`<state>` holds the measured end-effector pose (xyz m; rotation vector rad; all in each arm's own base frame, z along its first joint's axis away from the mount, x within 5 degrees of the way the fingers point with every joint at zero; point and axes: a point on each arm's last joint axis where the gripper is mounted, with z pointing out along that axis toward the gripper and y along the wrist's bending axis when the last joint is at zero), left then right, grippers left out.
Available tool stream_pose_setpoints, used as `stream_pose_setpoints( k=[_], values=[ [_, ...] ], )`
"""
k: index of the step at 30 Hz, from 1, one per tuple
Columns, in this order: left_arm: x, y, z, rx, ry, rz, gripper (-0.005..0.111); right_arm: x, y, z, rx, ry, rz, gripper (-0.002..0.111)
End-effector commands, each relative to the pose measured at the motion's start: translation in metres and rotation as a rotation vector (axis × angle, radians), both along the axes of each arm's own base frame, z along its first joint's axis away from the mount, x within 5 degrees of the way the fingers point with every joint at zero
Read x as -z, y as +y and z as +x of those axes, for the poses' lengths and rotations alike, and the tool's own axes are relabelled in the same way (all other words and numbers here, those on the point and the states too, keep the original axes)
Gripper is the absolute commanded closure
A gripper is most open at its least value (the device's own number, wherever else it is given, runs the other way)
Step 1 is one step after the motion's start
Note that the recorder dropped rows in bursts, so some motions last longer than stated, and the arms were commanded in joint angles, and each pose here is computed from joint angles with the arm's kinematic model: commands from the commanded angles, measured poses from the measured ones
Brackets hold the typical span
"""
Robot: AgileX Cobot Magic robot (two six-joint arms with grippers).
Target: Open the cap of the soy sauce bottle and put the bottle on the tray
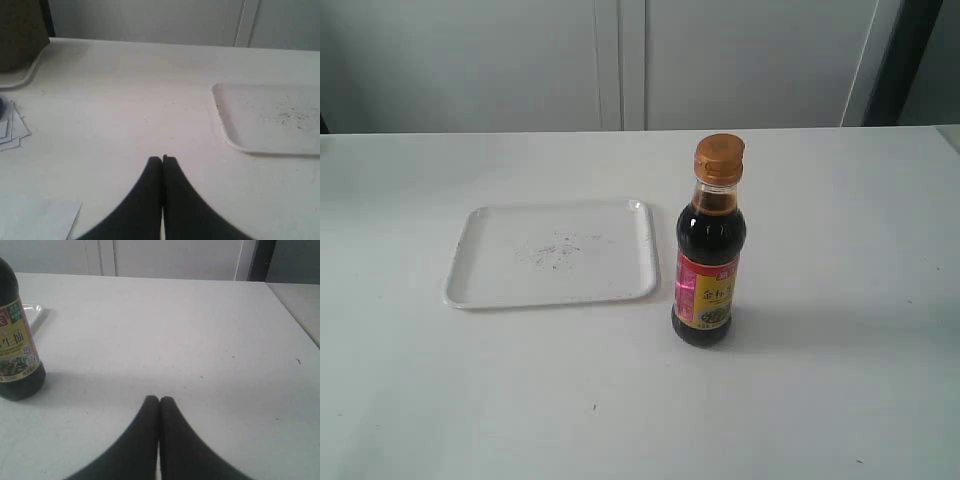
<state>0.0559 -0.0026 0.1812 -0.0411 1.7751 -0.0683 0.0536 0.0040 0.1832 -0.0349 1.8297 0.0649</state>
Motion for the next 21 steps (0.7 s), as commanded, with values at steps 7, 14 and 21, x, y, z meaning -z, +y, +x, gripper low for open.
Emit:
stream_pose_setpoints(
  k=[7,14,21],
  values=[
    [-0.024,0.004,0.001,-0.046,-0.275,-0.062,0.107,0.001,0.000,0.000,-0.001,-0.005,-0.011,0.108],
    [-0.049,0.004,-0.001,-0.045,-0.347,-0.051,0.107,0.001,0.000,0.000,-0.001,-0.005,-0.011,0.108],
    [-0.100,0.002,0.025,-0.015,-0.361,-0.021,0.107,0.001,0.000,0.000,-0.001,-0.005,-0.011,0.108]
  ],
)
